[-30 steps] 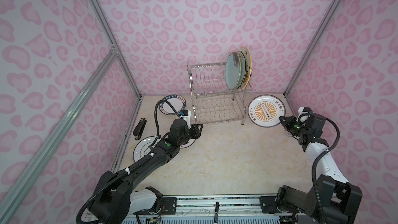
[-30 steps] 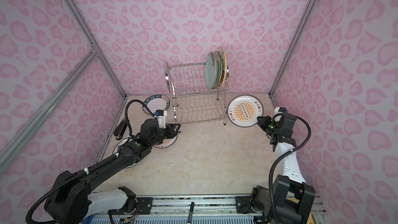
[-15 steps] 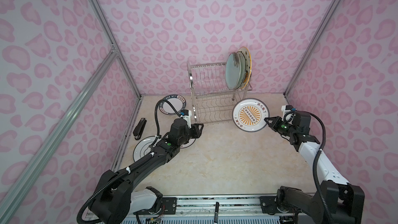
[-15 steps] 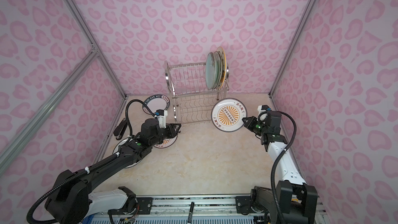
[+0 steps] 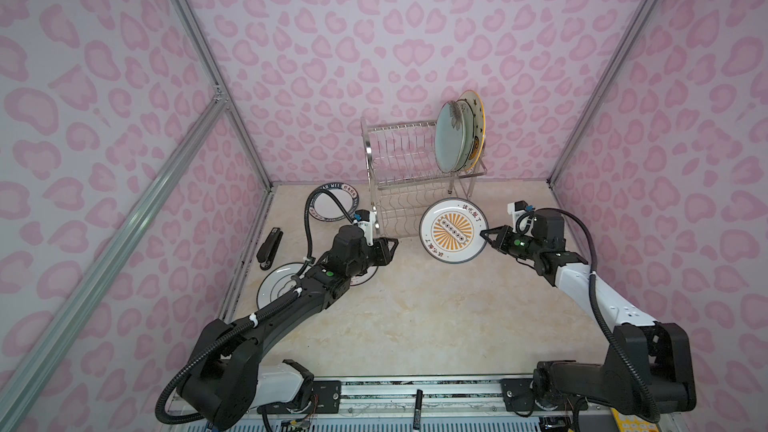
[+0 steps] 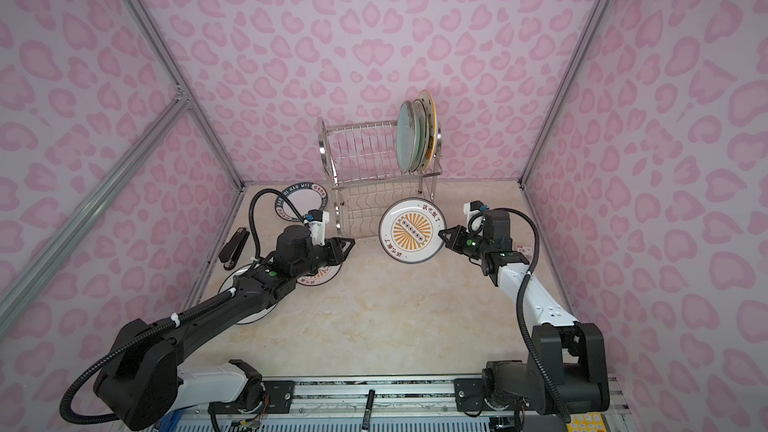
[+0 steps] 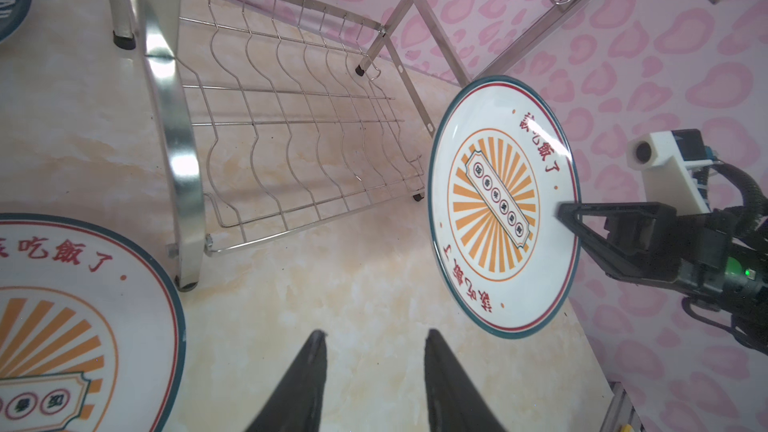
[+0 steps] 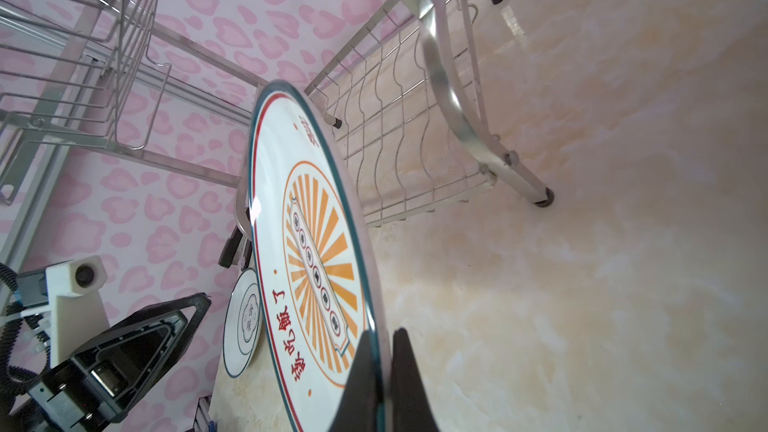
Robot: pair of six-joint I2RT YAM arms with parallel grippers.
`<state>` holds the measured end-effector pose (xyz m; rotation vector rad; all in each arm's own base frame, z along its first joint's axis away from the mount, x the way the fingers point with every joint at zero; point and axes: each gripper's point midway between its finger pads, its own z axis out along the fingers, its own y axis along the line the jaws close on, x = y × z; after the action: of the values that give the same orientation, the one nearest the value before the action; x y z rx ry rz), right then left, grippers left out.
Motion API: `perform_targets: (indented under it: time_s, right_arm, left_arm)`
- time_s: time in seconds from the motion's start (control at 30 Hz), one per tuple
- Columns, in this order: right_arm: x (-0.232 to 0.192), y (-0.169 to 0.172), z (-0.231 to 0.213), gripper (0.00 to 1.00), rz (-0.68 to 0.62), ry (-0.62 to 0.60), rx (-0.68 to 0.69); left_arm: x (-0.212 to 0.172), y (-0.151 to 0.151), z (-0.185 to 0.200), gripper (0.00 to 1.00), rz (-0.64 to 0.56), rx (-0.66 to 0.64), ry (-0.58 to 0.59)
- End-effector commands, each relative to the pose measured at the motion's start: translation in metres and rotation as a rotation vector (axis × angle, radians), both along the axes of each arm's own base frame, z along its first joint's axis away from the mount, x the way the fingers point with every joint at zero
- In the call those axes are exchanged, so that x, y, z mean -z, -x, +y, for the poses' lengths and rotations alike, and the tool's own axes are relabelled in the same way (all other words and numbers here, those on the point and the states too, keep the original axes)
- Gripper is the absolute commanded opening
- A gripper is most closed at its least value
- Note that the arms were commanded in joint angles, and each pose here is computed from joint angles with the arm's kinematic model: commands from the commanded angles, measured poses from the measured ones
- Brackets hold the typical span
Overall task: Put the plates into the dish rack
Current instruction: 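Close the left gripper on the sunburst plate's rim beside the right gripper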
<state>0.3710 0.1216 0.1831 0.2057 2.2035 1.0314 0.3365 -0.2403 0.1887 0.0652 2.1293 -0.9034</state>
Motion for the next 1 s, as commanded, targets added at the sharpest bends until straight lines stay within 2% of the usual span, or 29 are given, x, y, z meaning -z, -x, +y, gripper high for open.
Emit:
perform_targets:
  time_s: [0.0,0.23,0.97]
  right_arm:
    - [-0.016,-0.005,0.016,0.0,-0.077,-0.029,-0.06]
    - [-0.019,0.001,0.041,0.0,-0.1,-0.024,-0.158]
    - [-0.037,0.017,0.085,0.0,-0.163,-0.07,-0.315]
  left_arm:
    - [-0.012,-0.001,-0.009,0.42,-0.026,0.032,0.036]
    - [-0.015,0.002,-0.017,0.42,-0.031,0.068,0.042]
    - [-0.021,0.004,-0.022,0.41,-0.042,0.082,0.043]
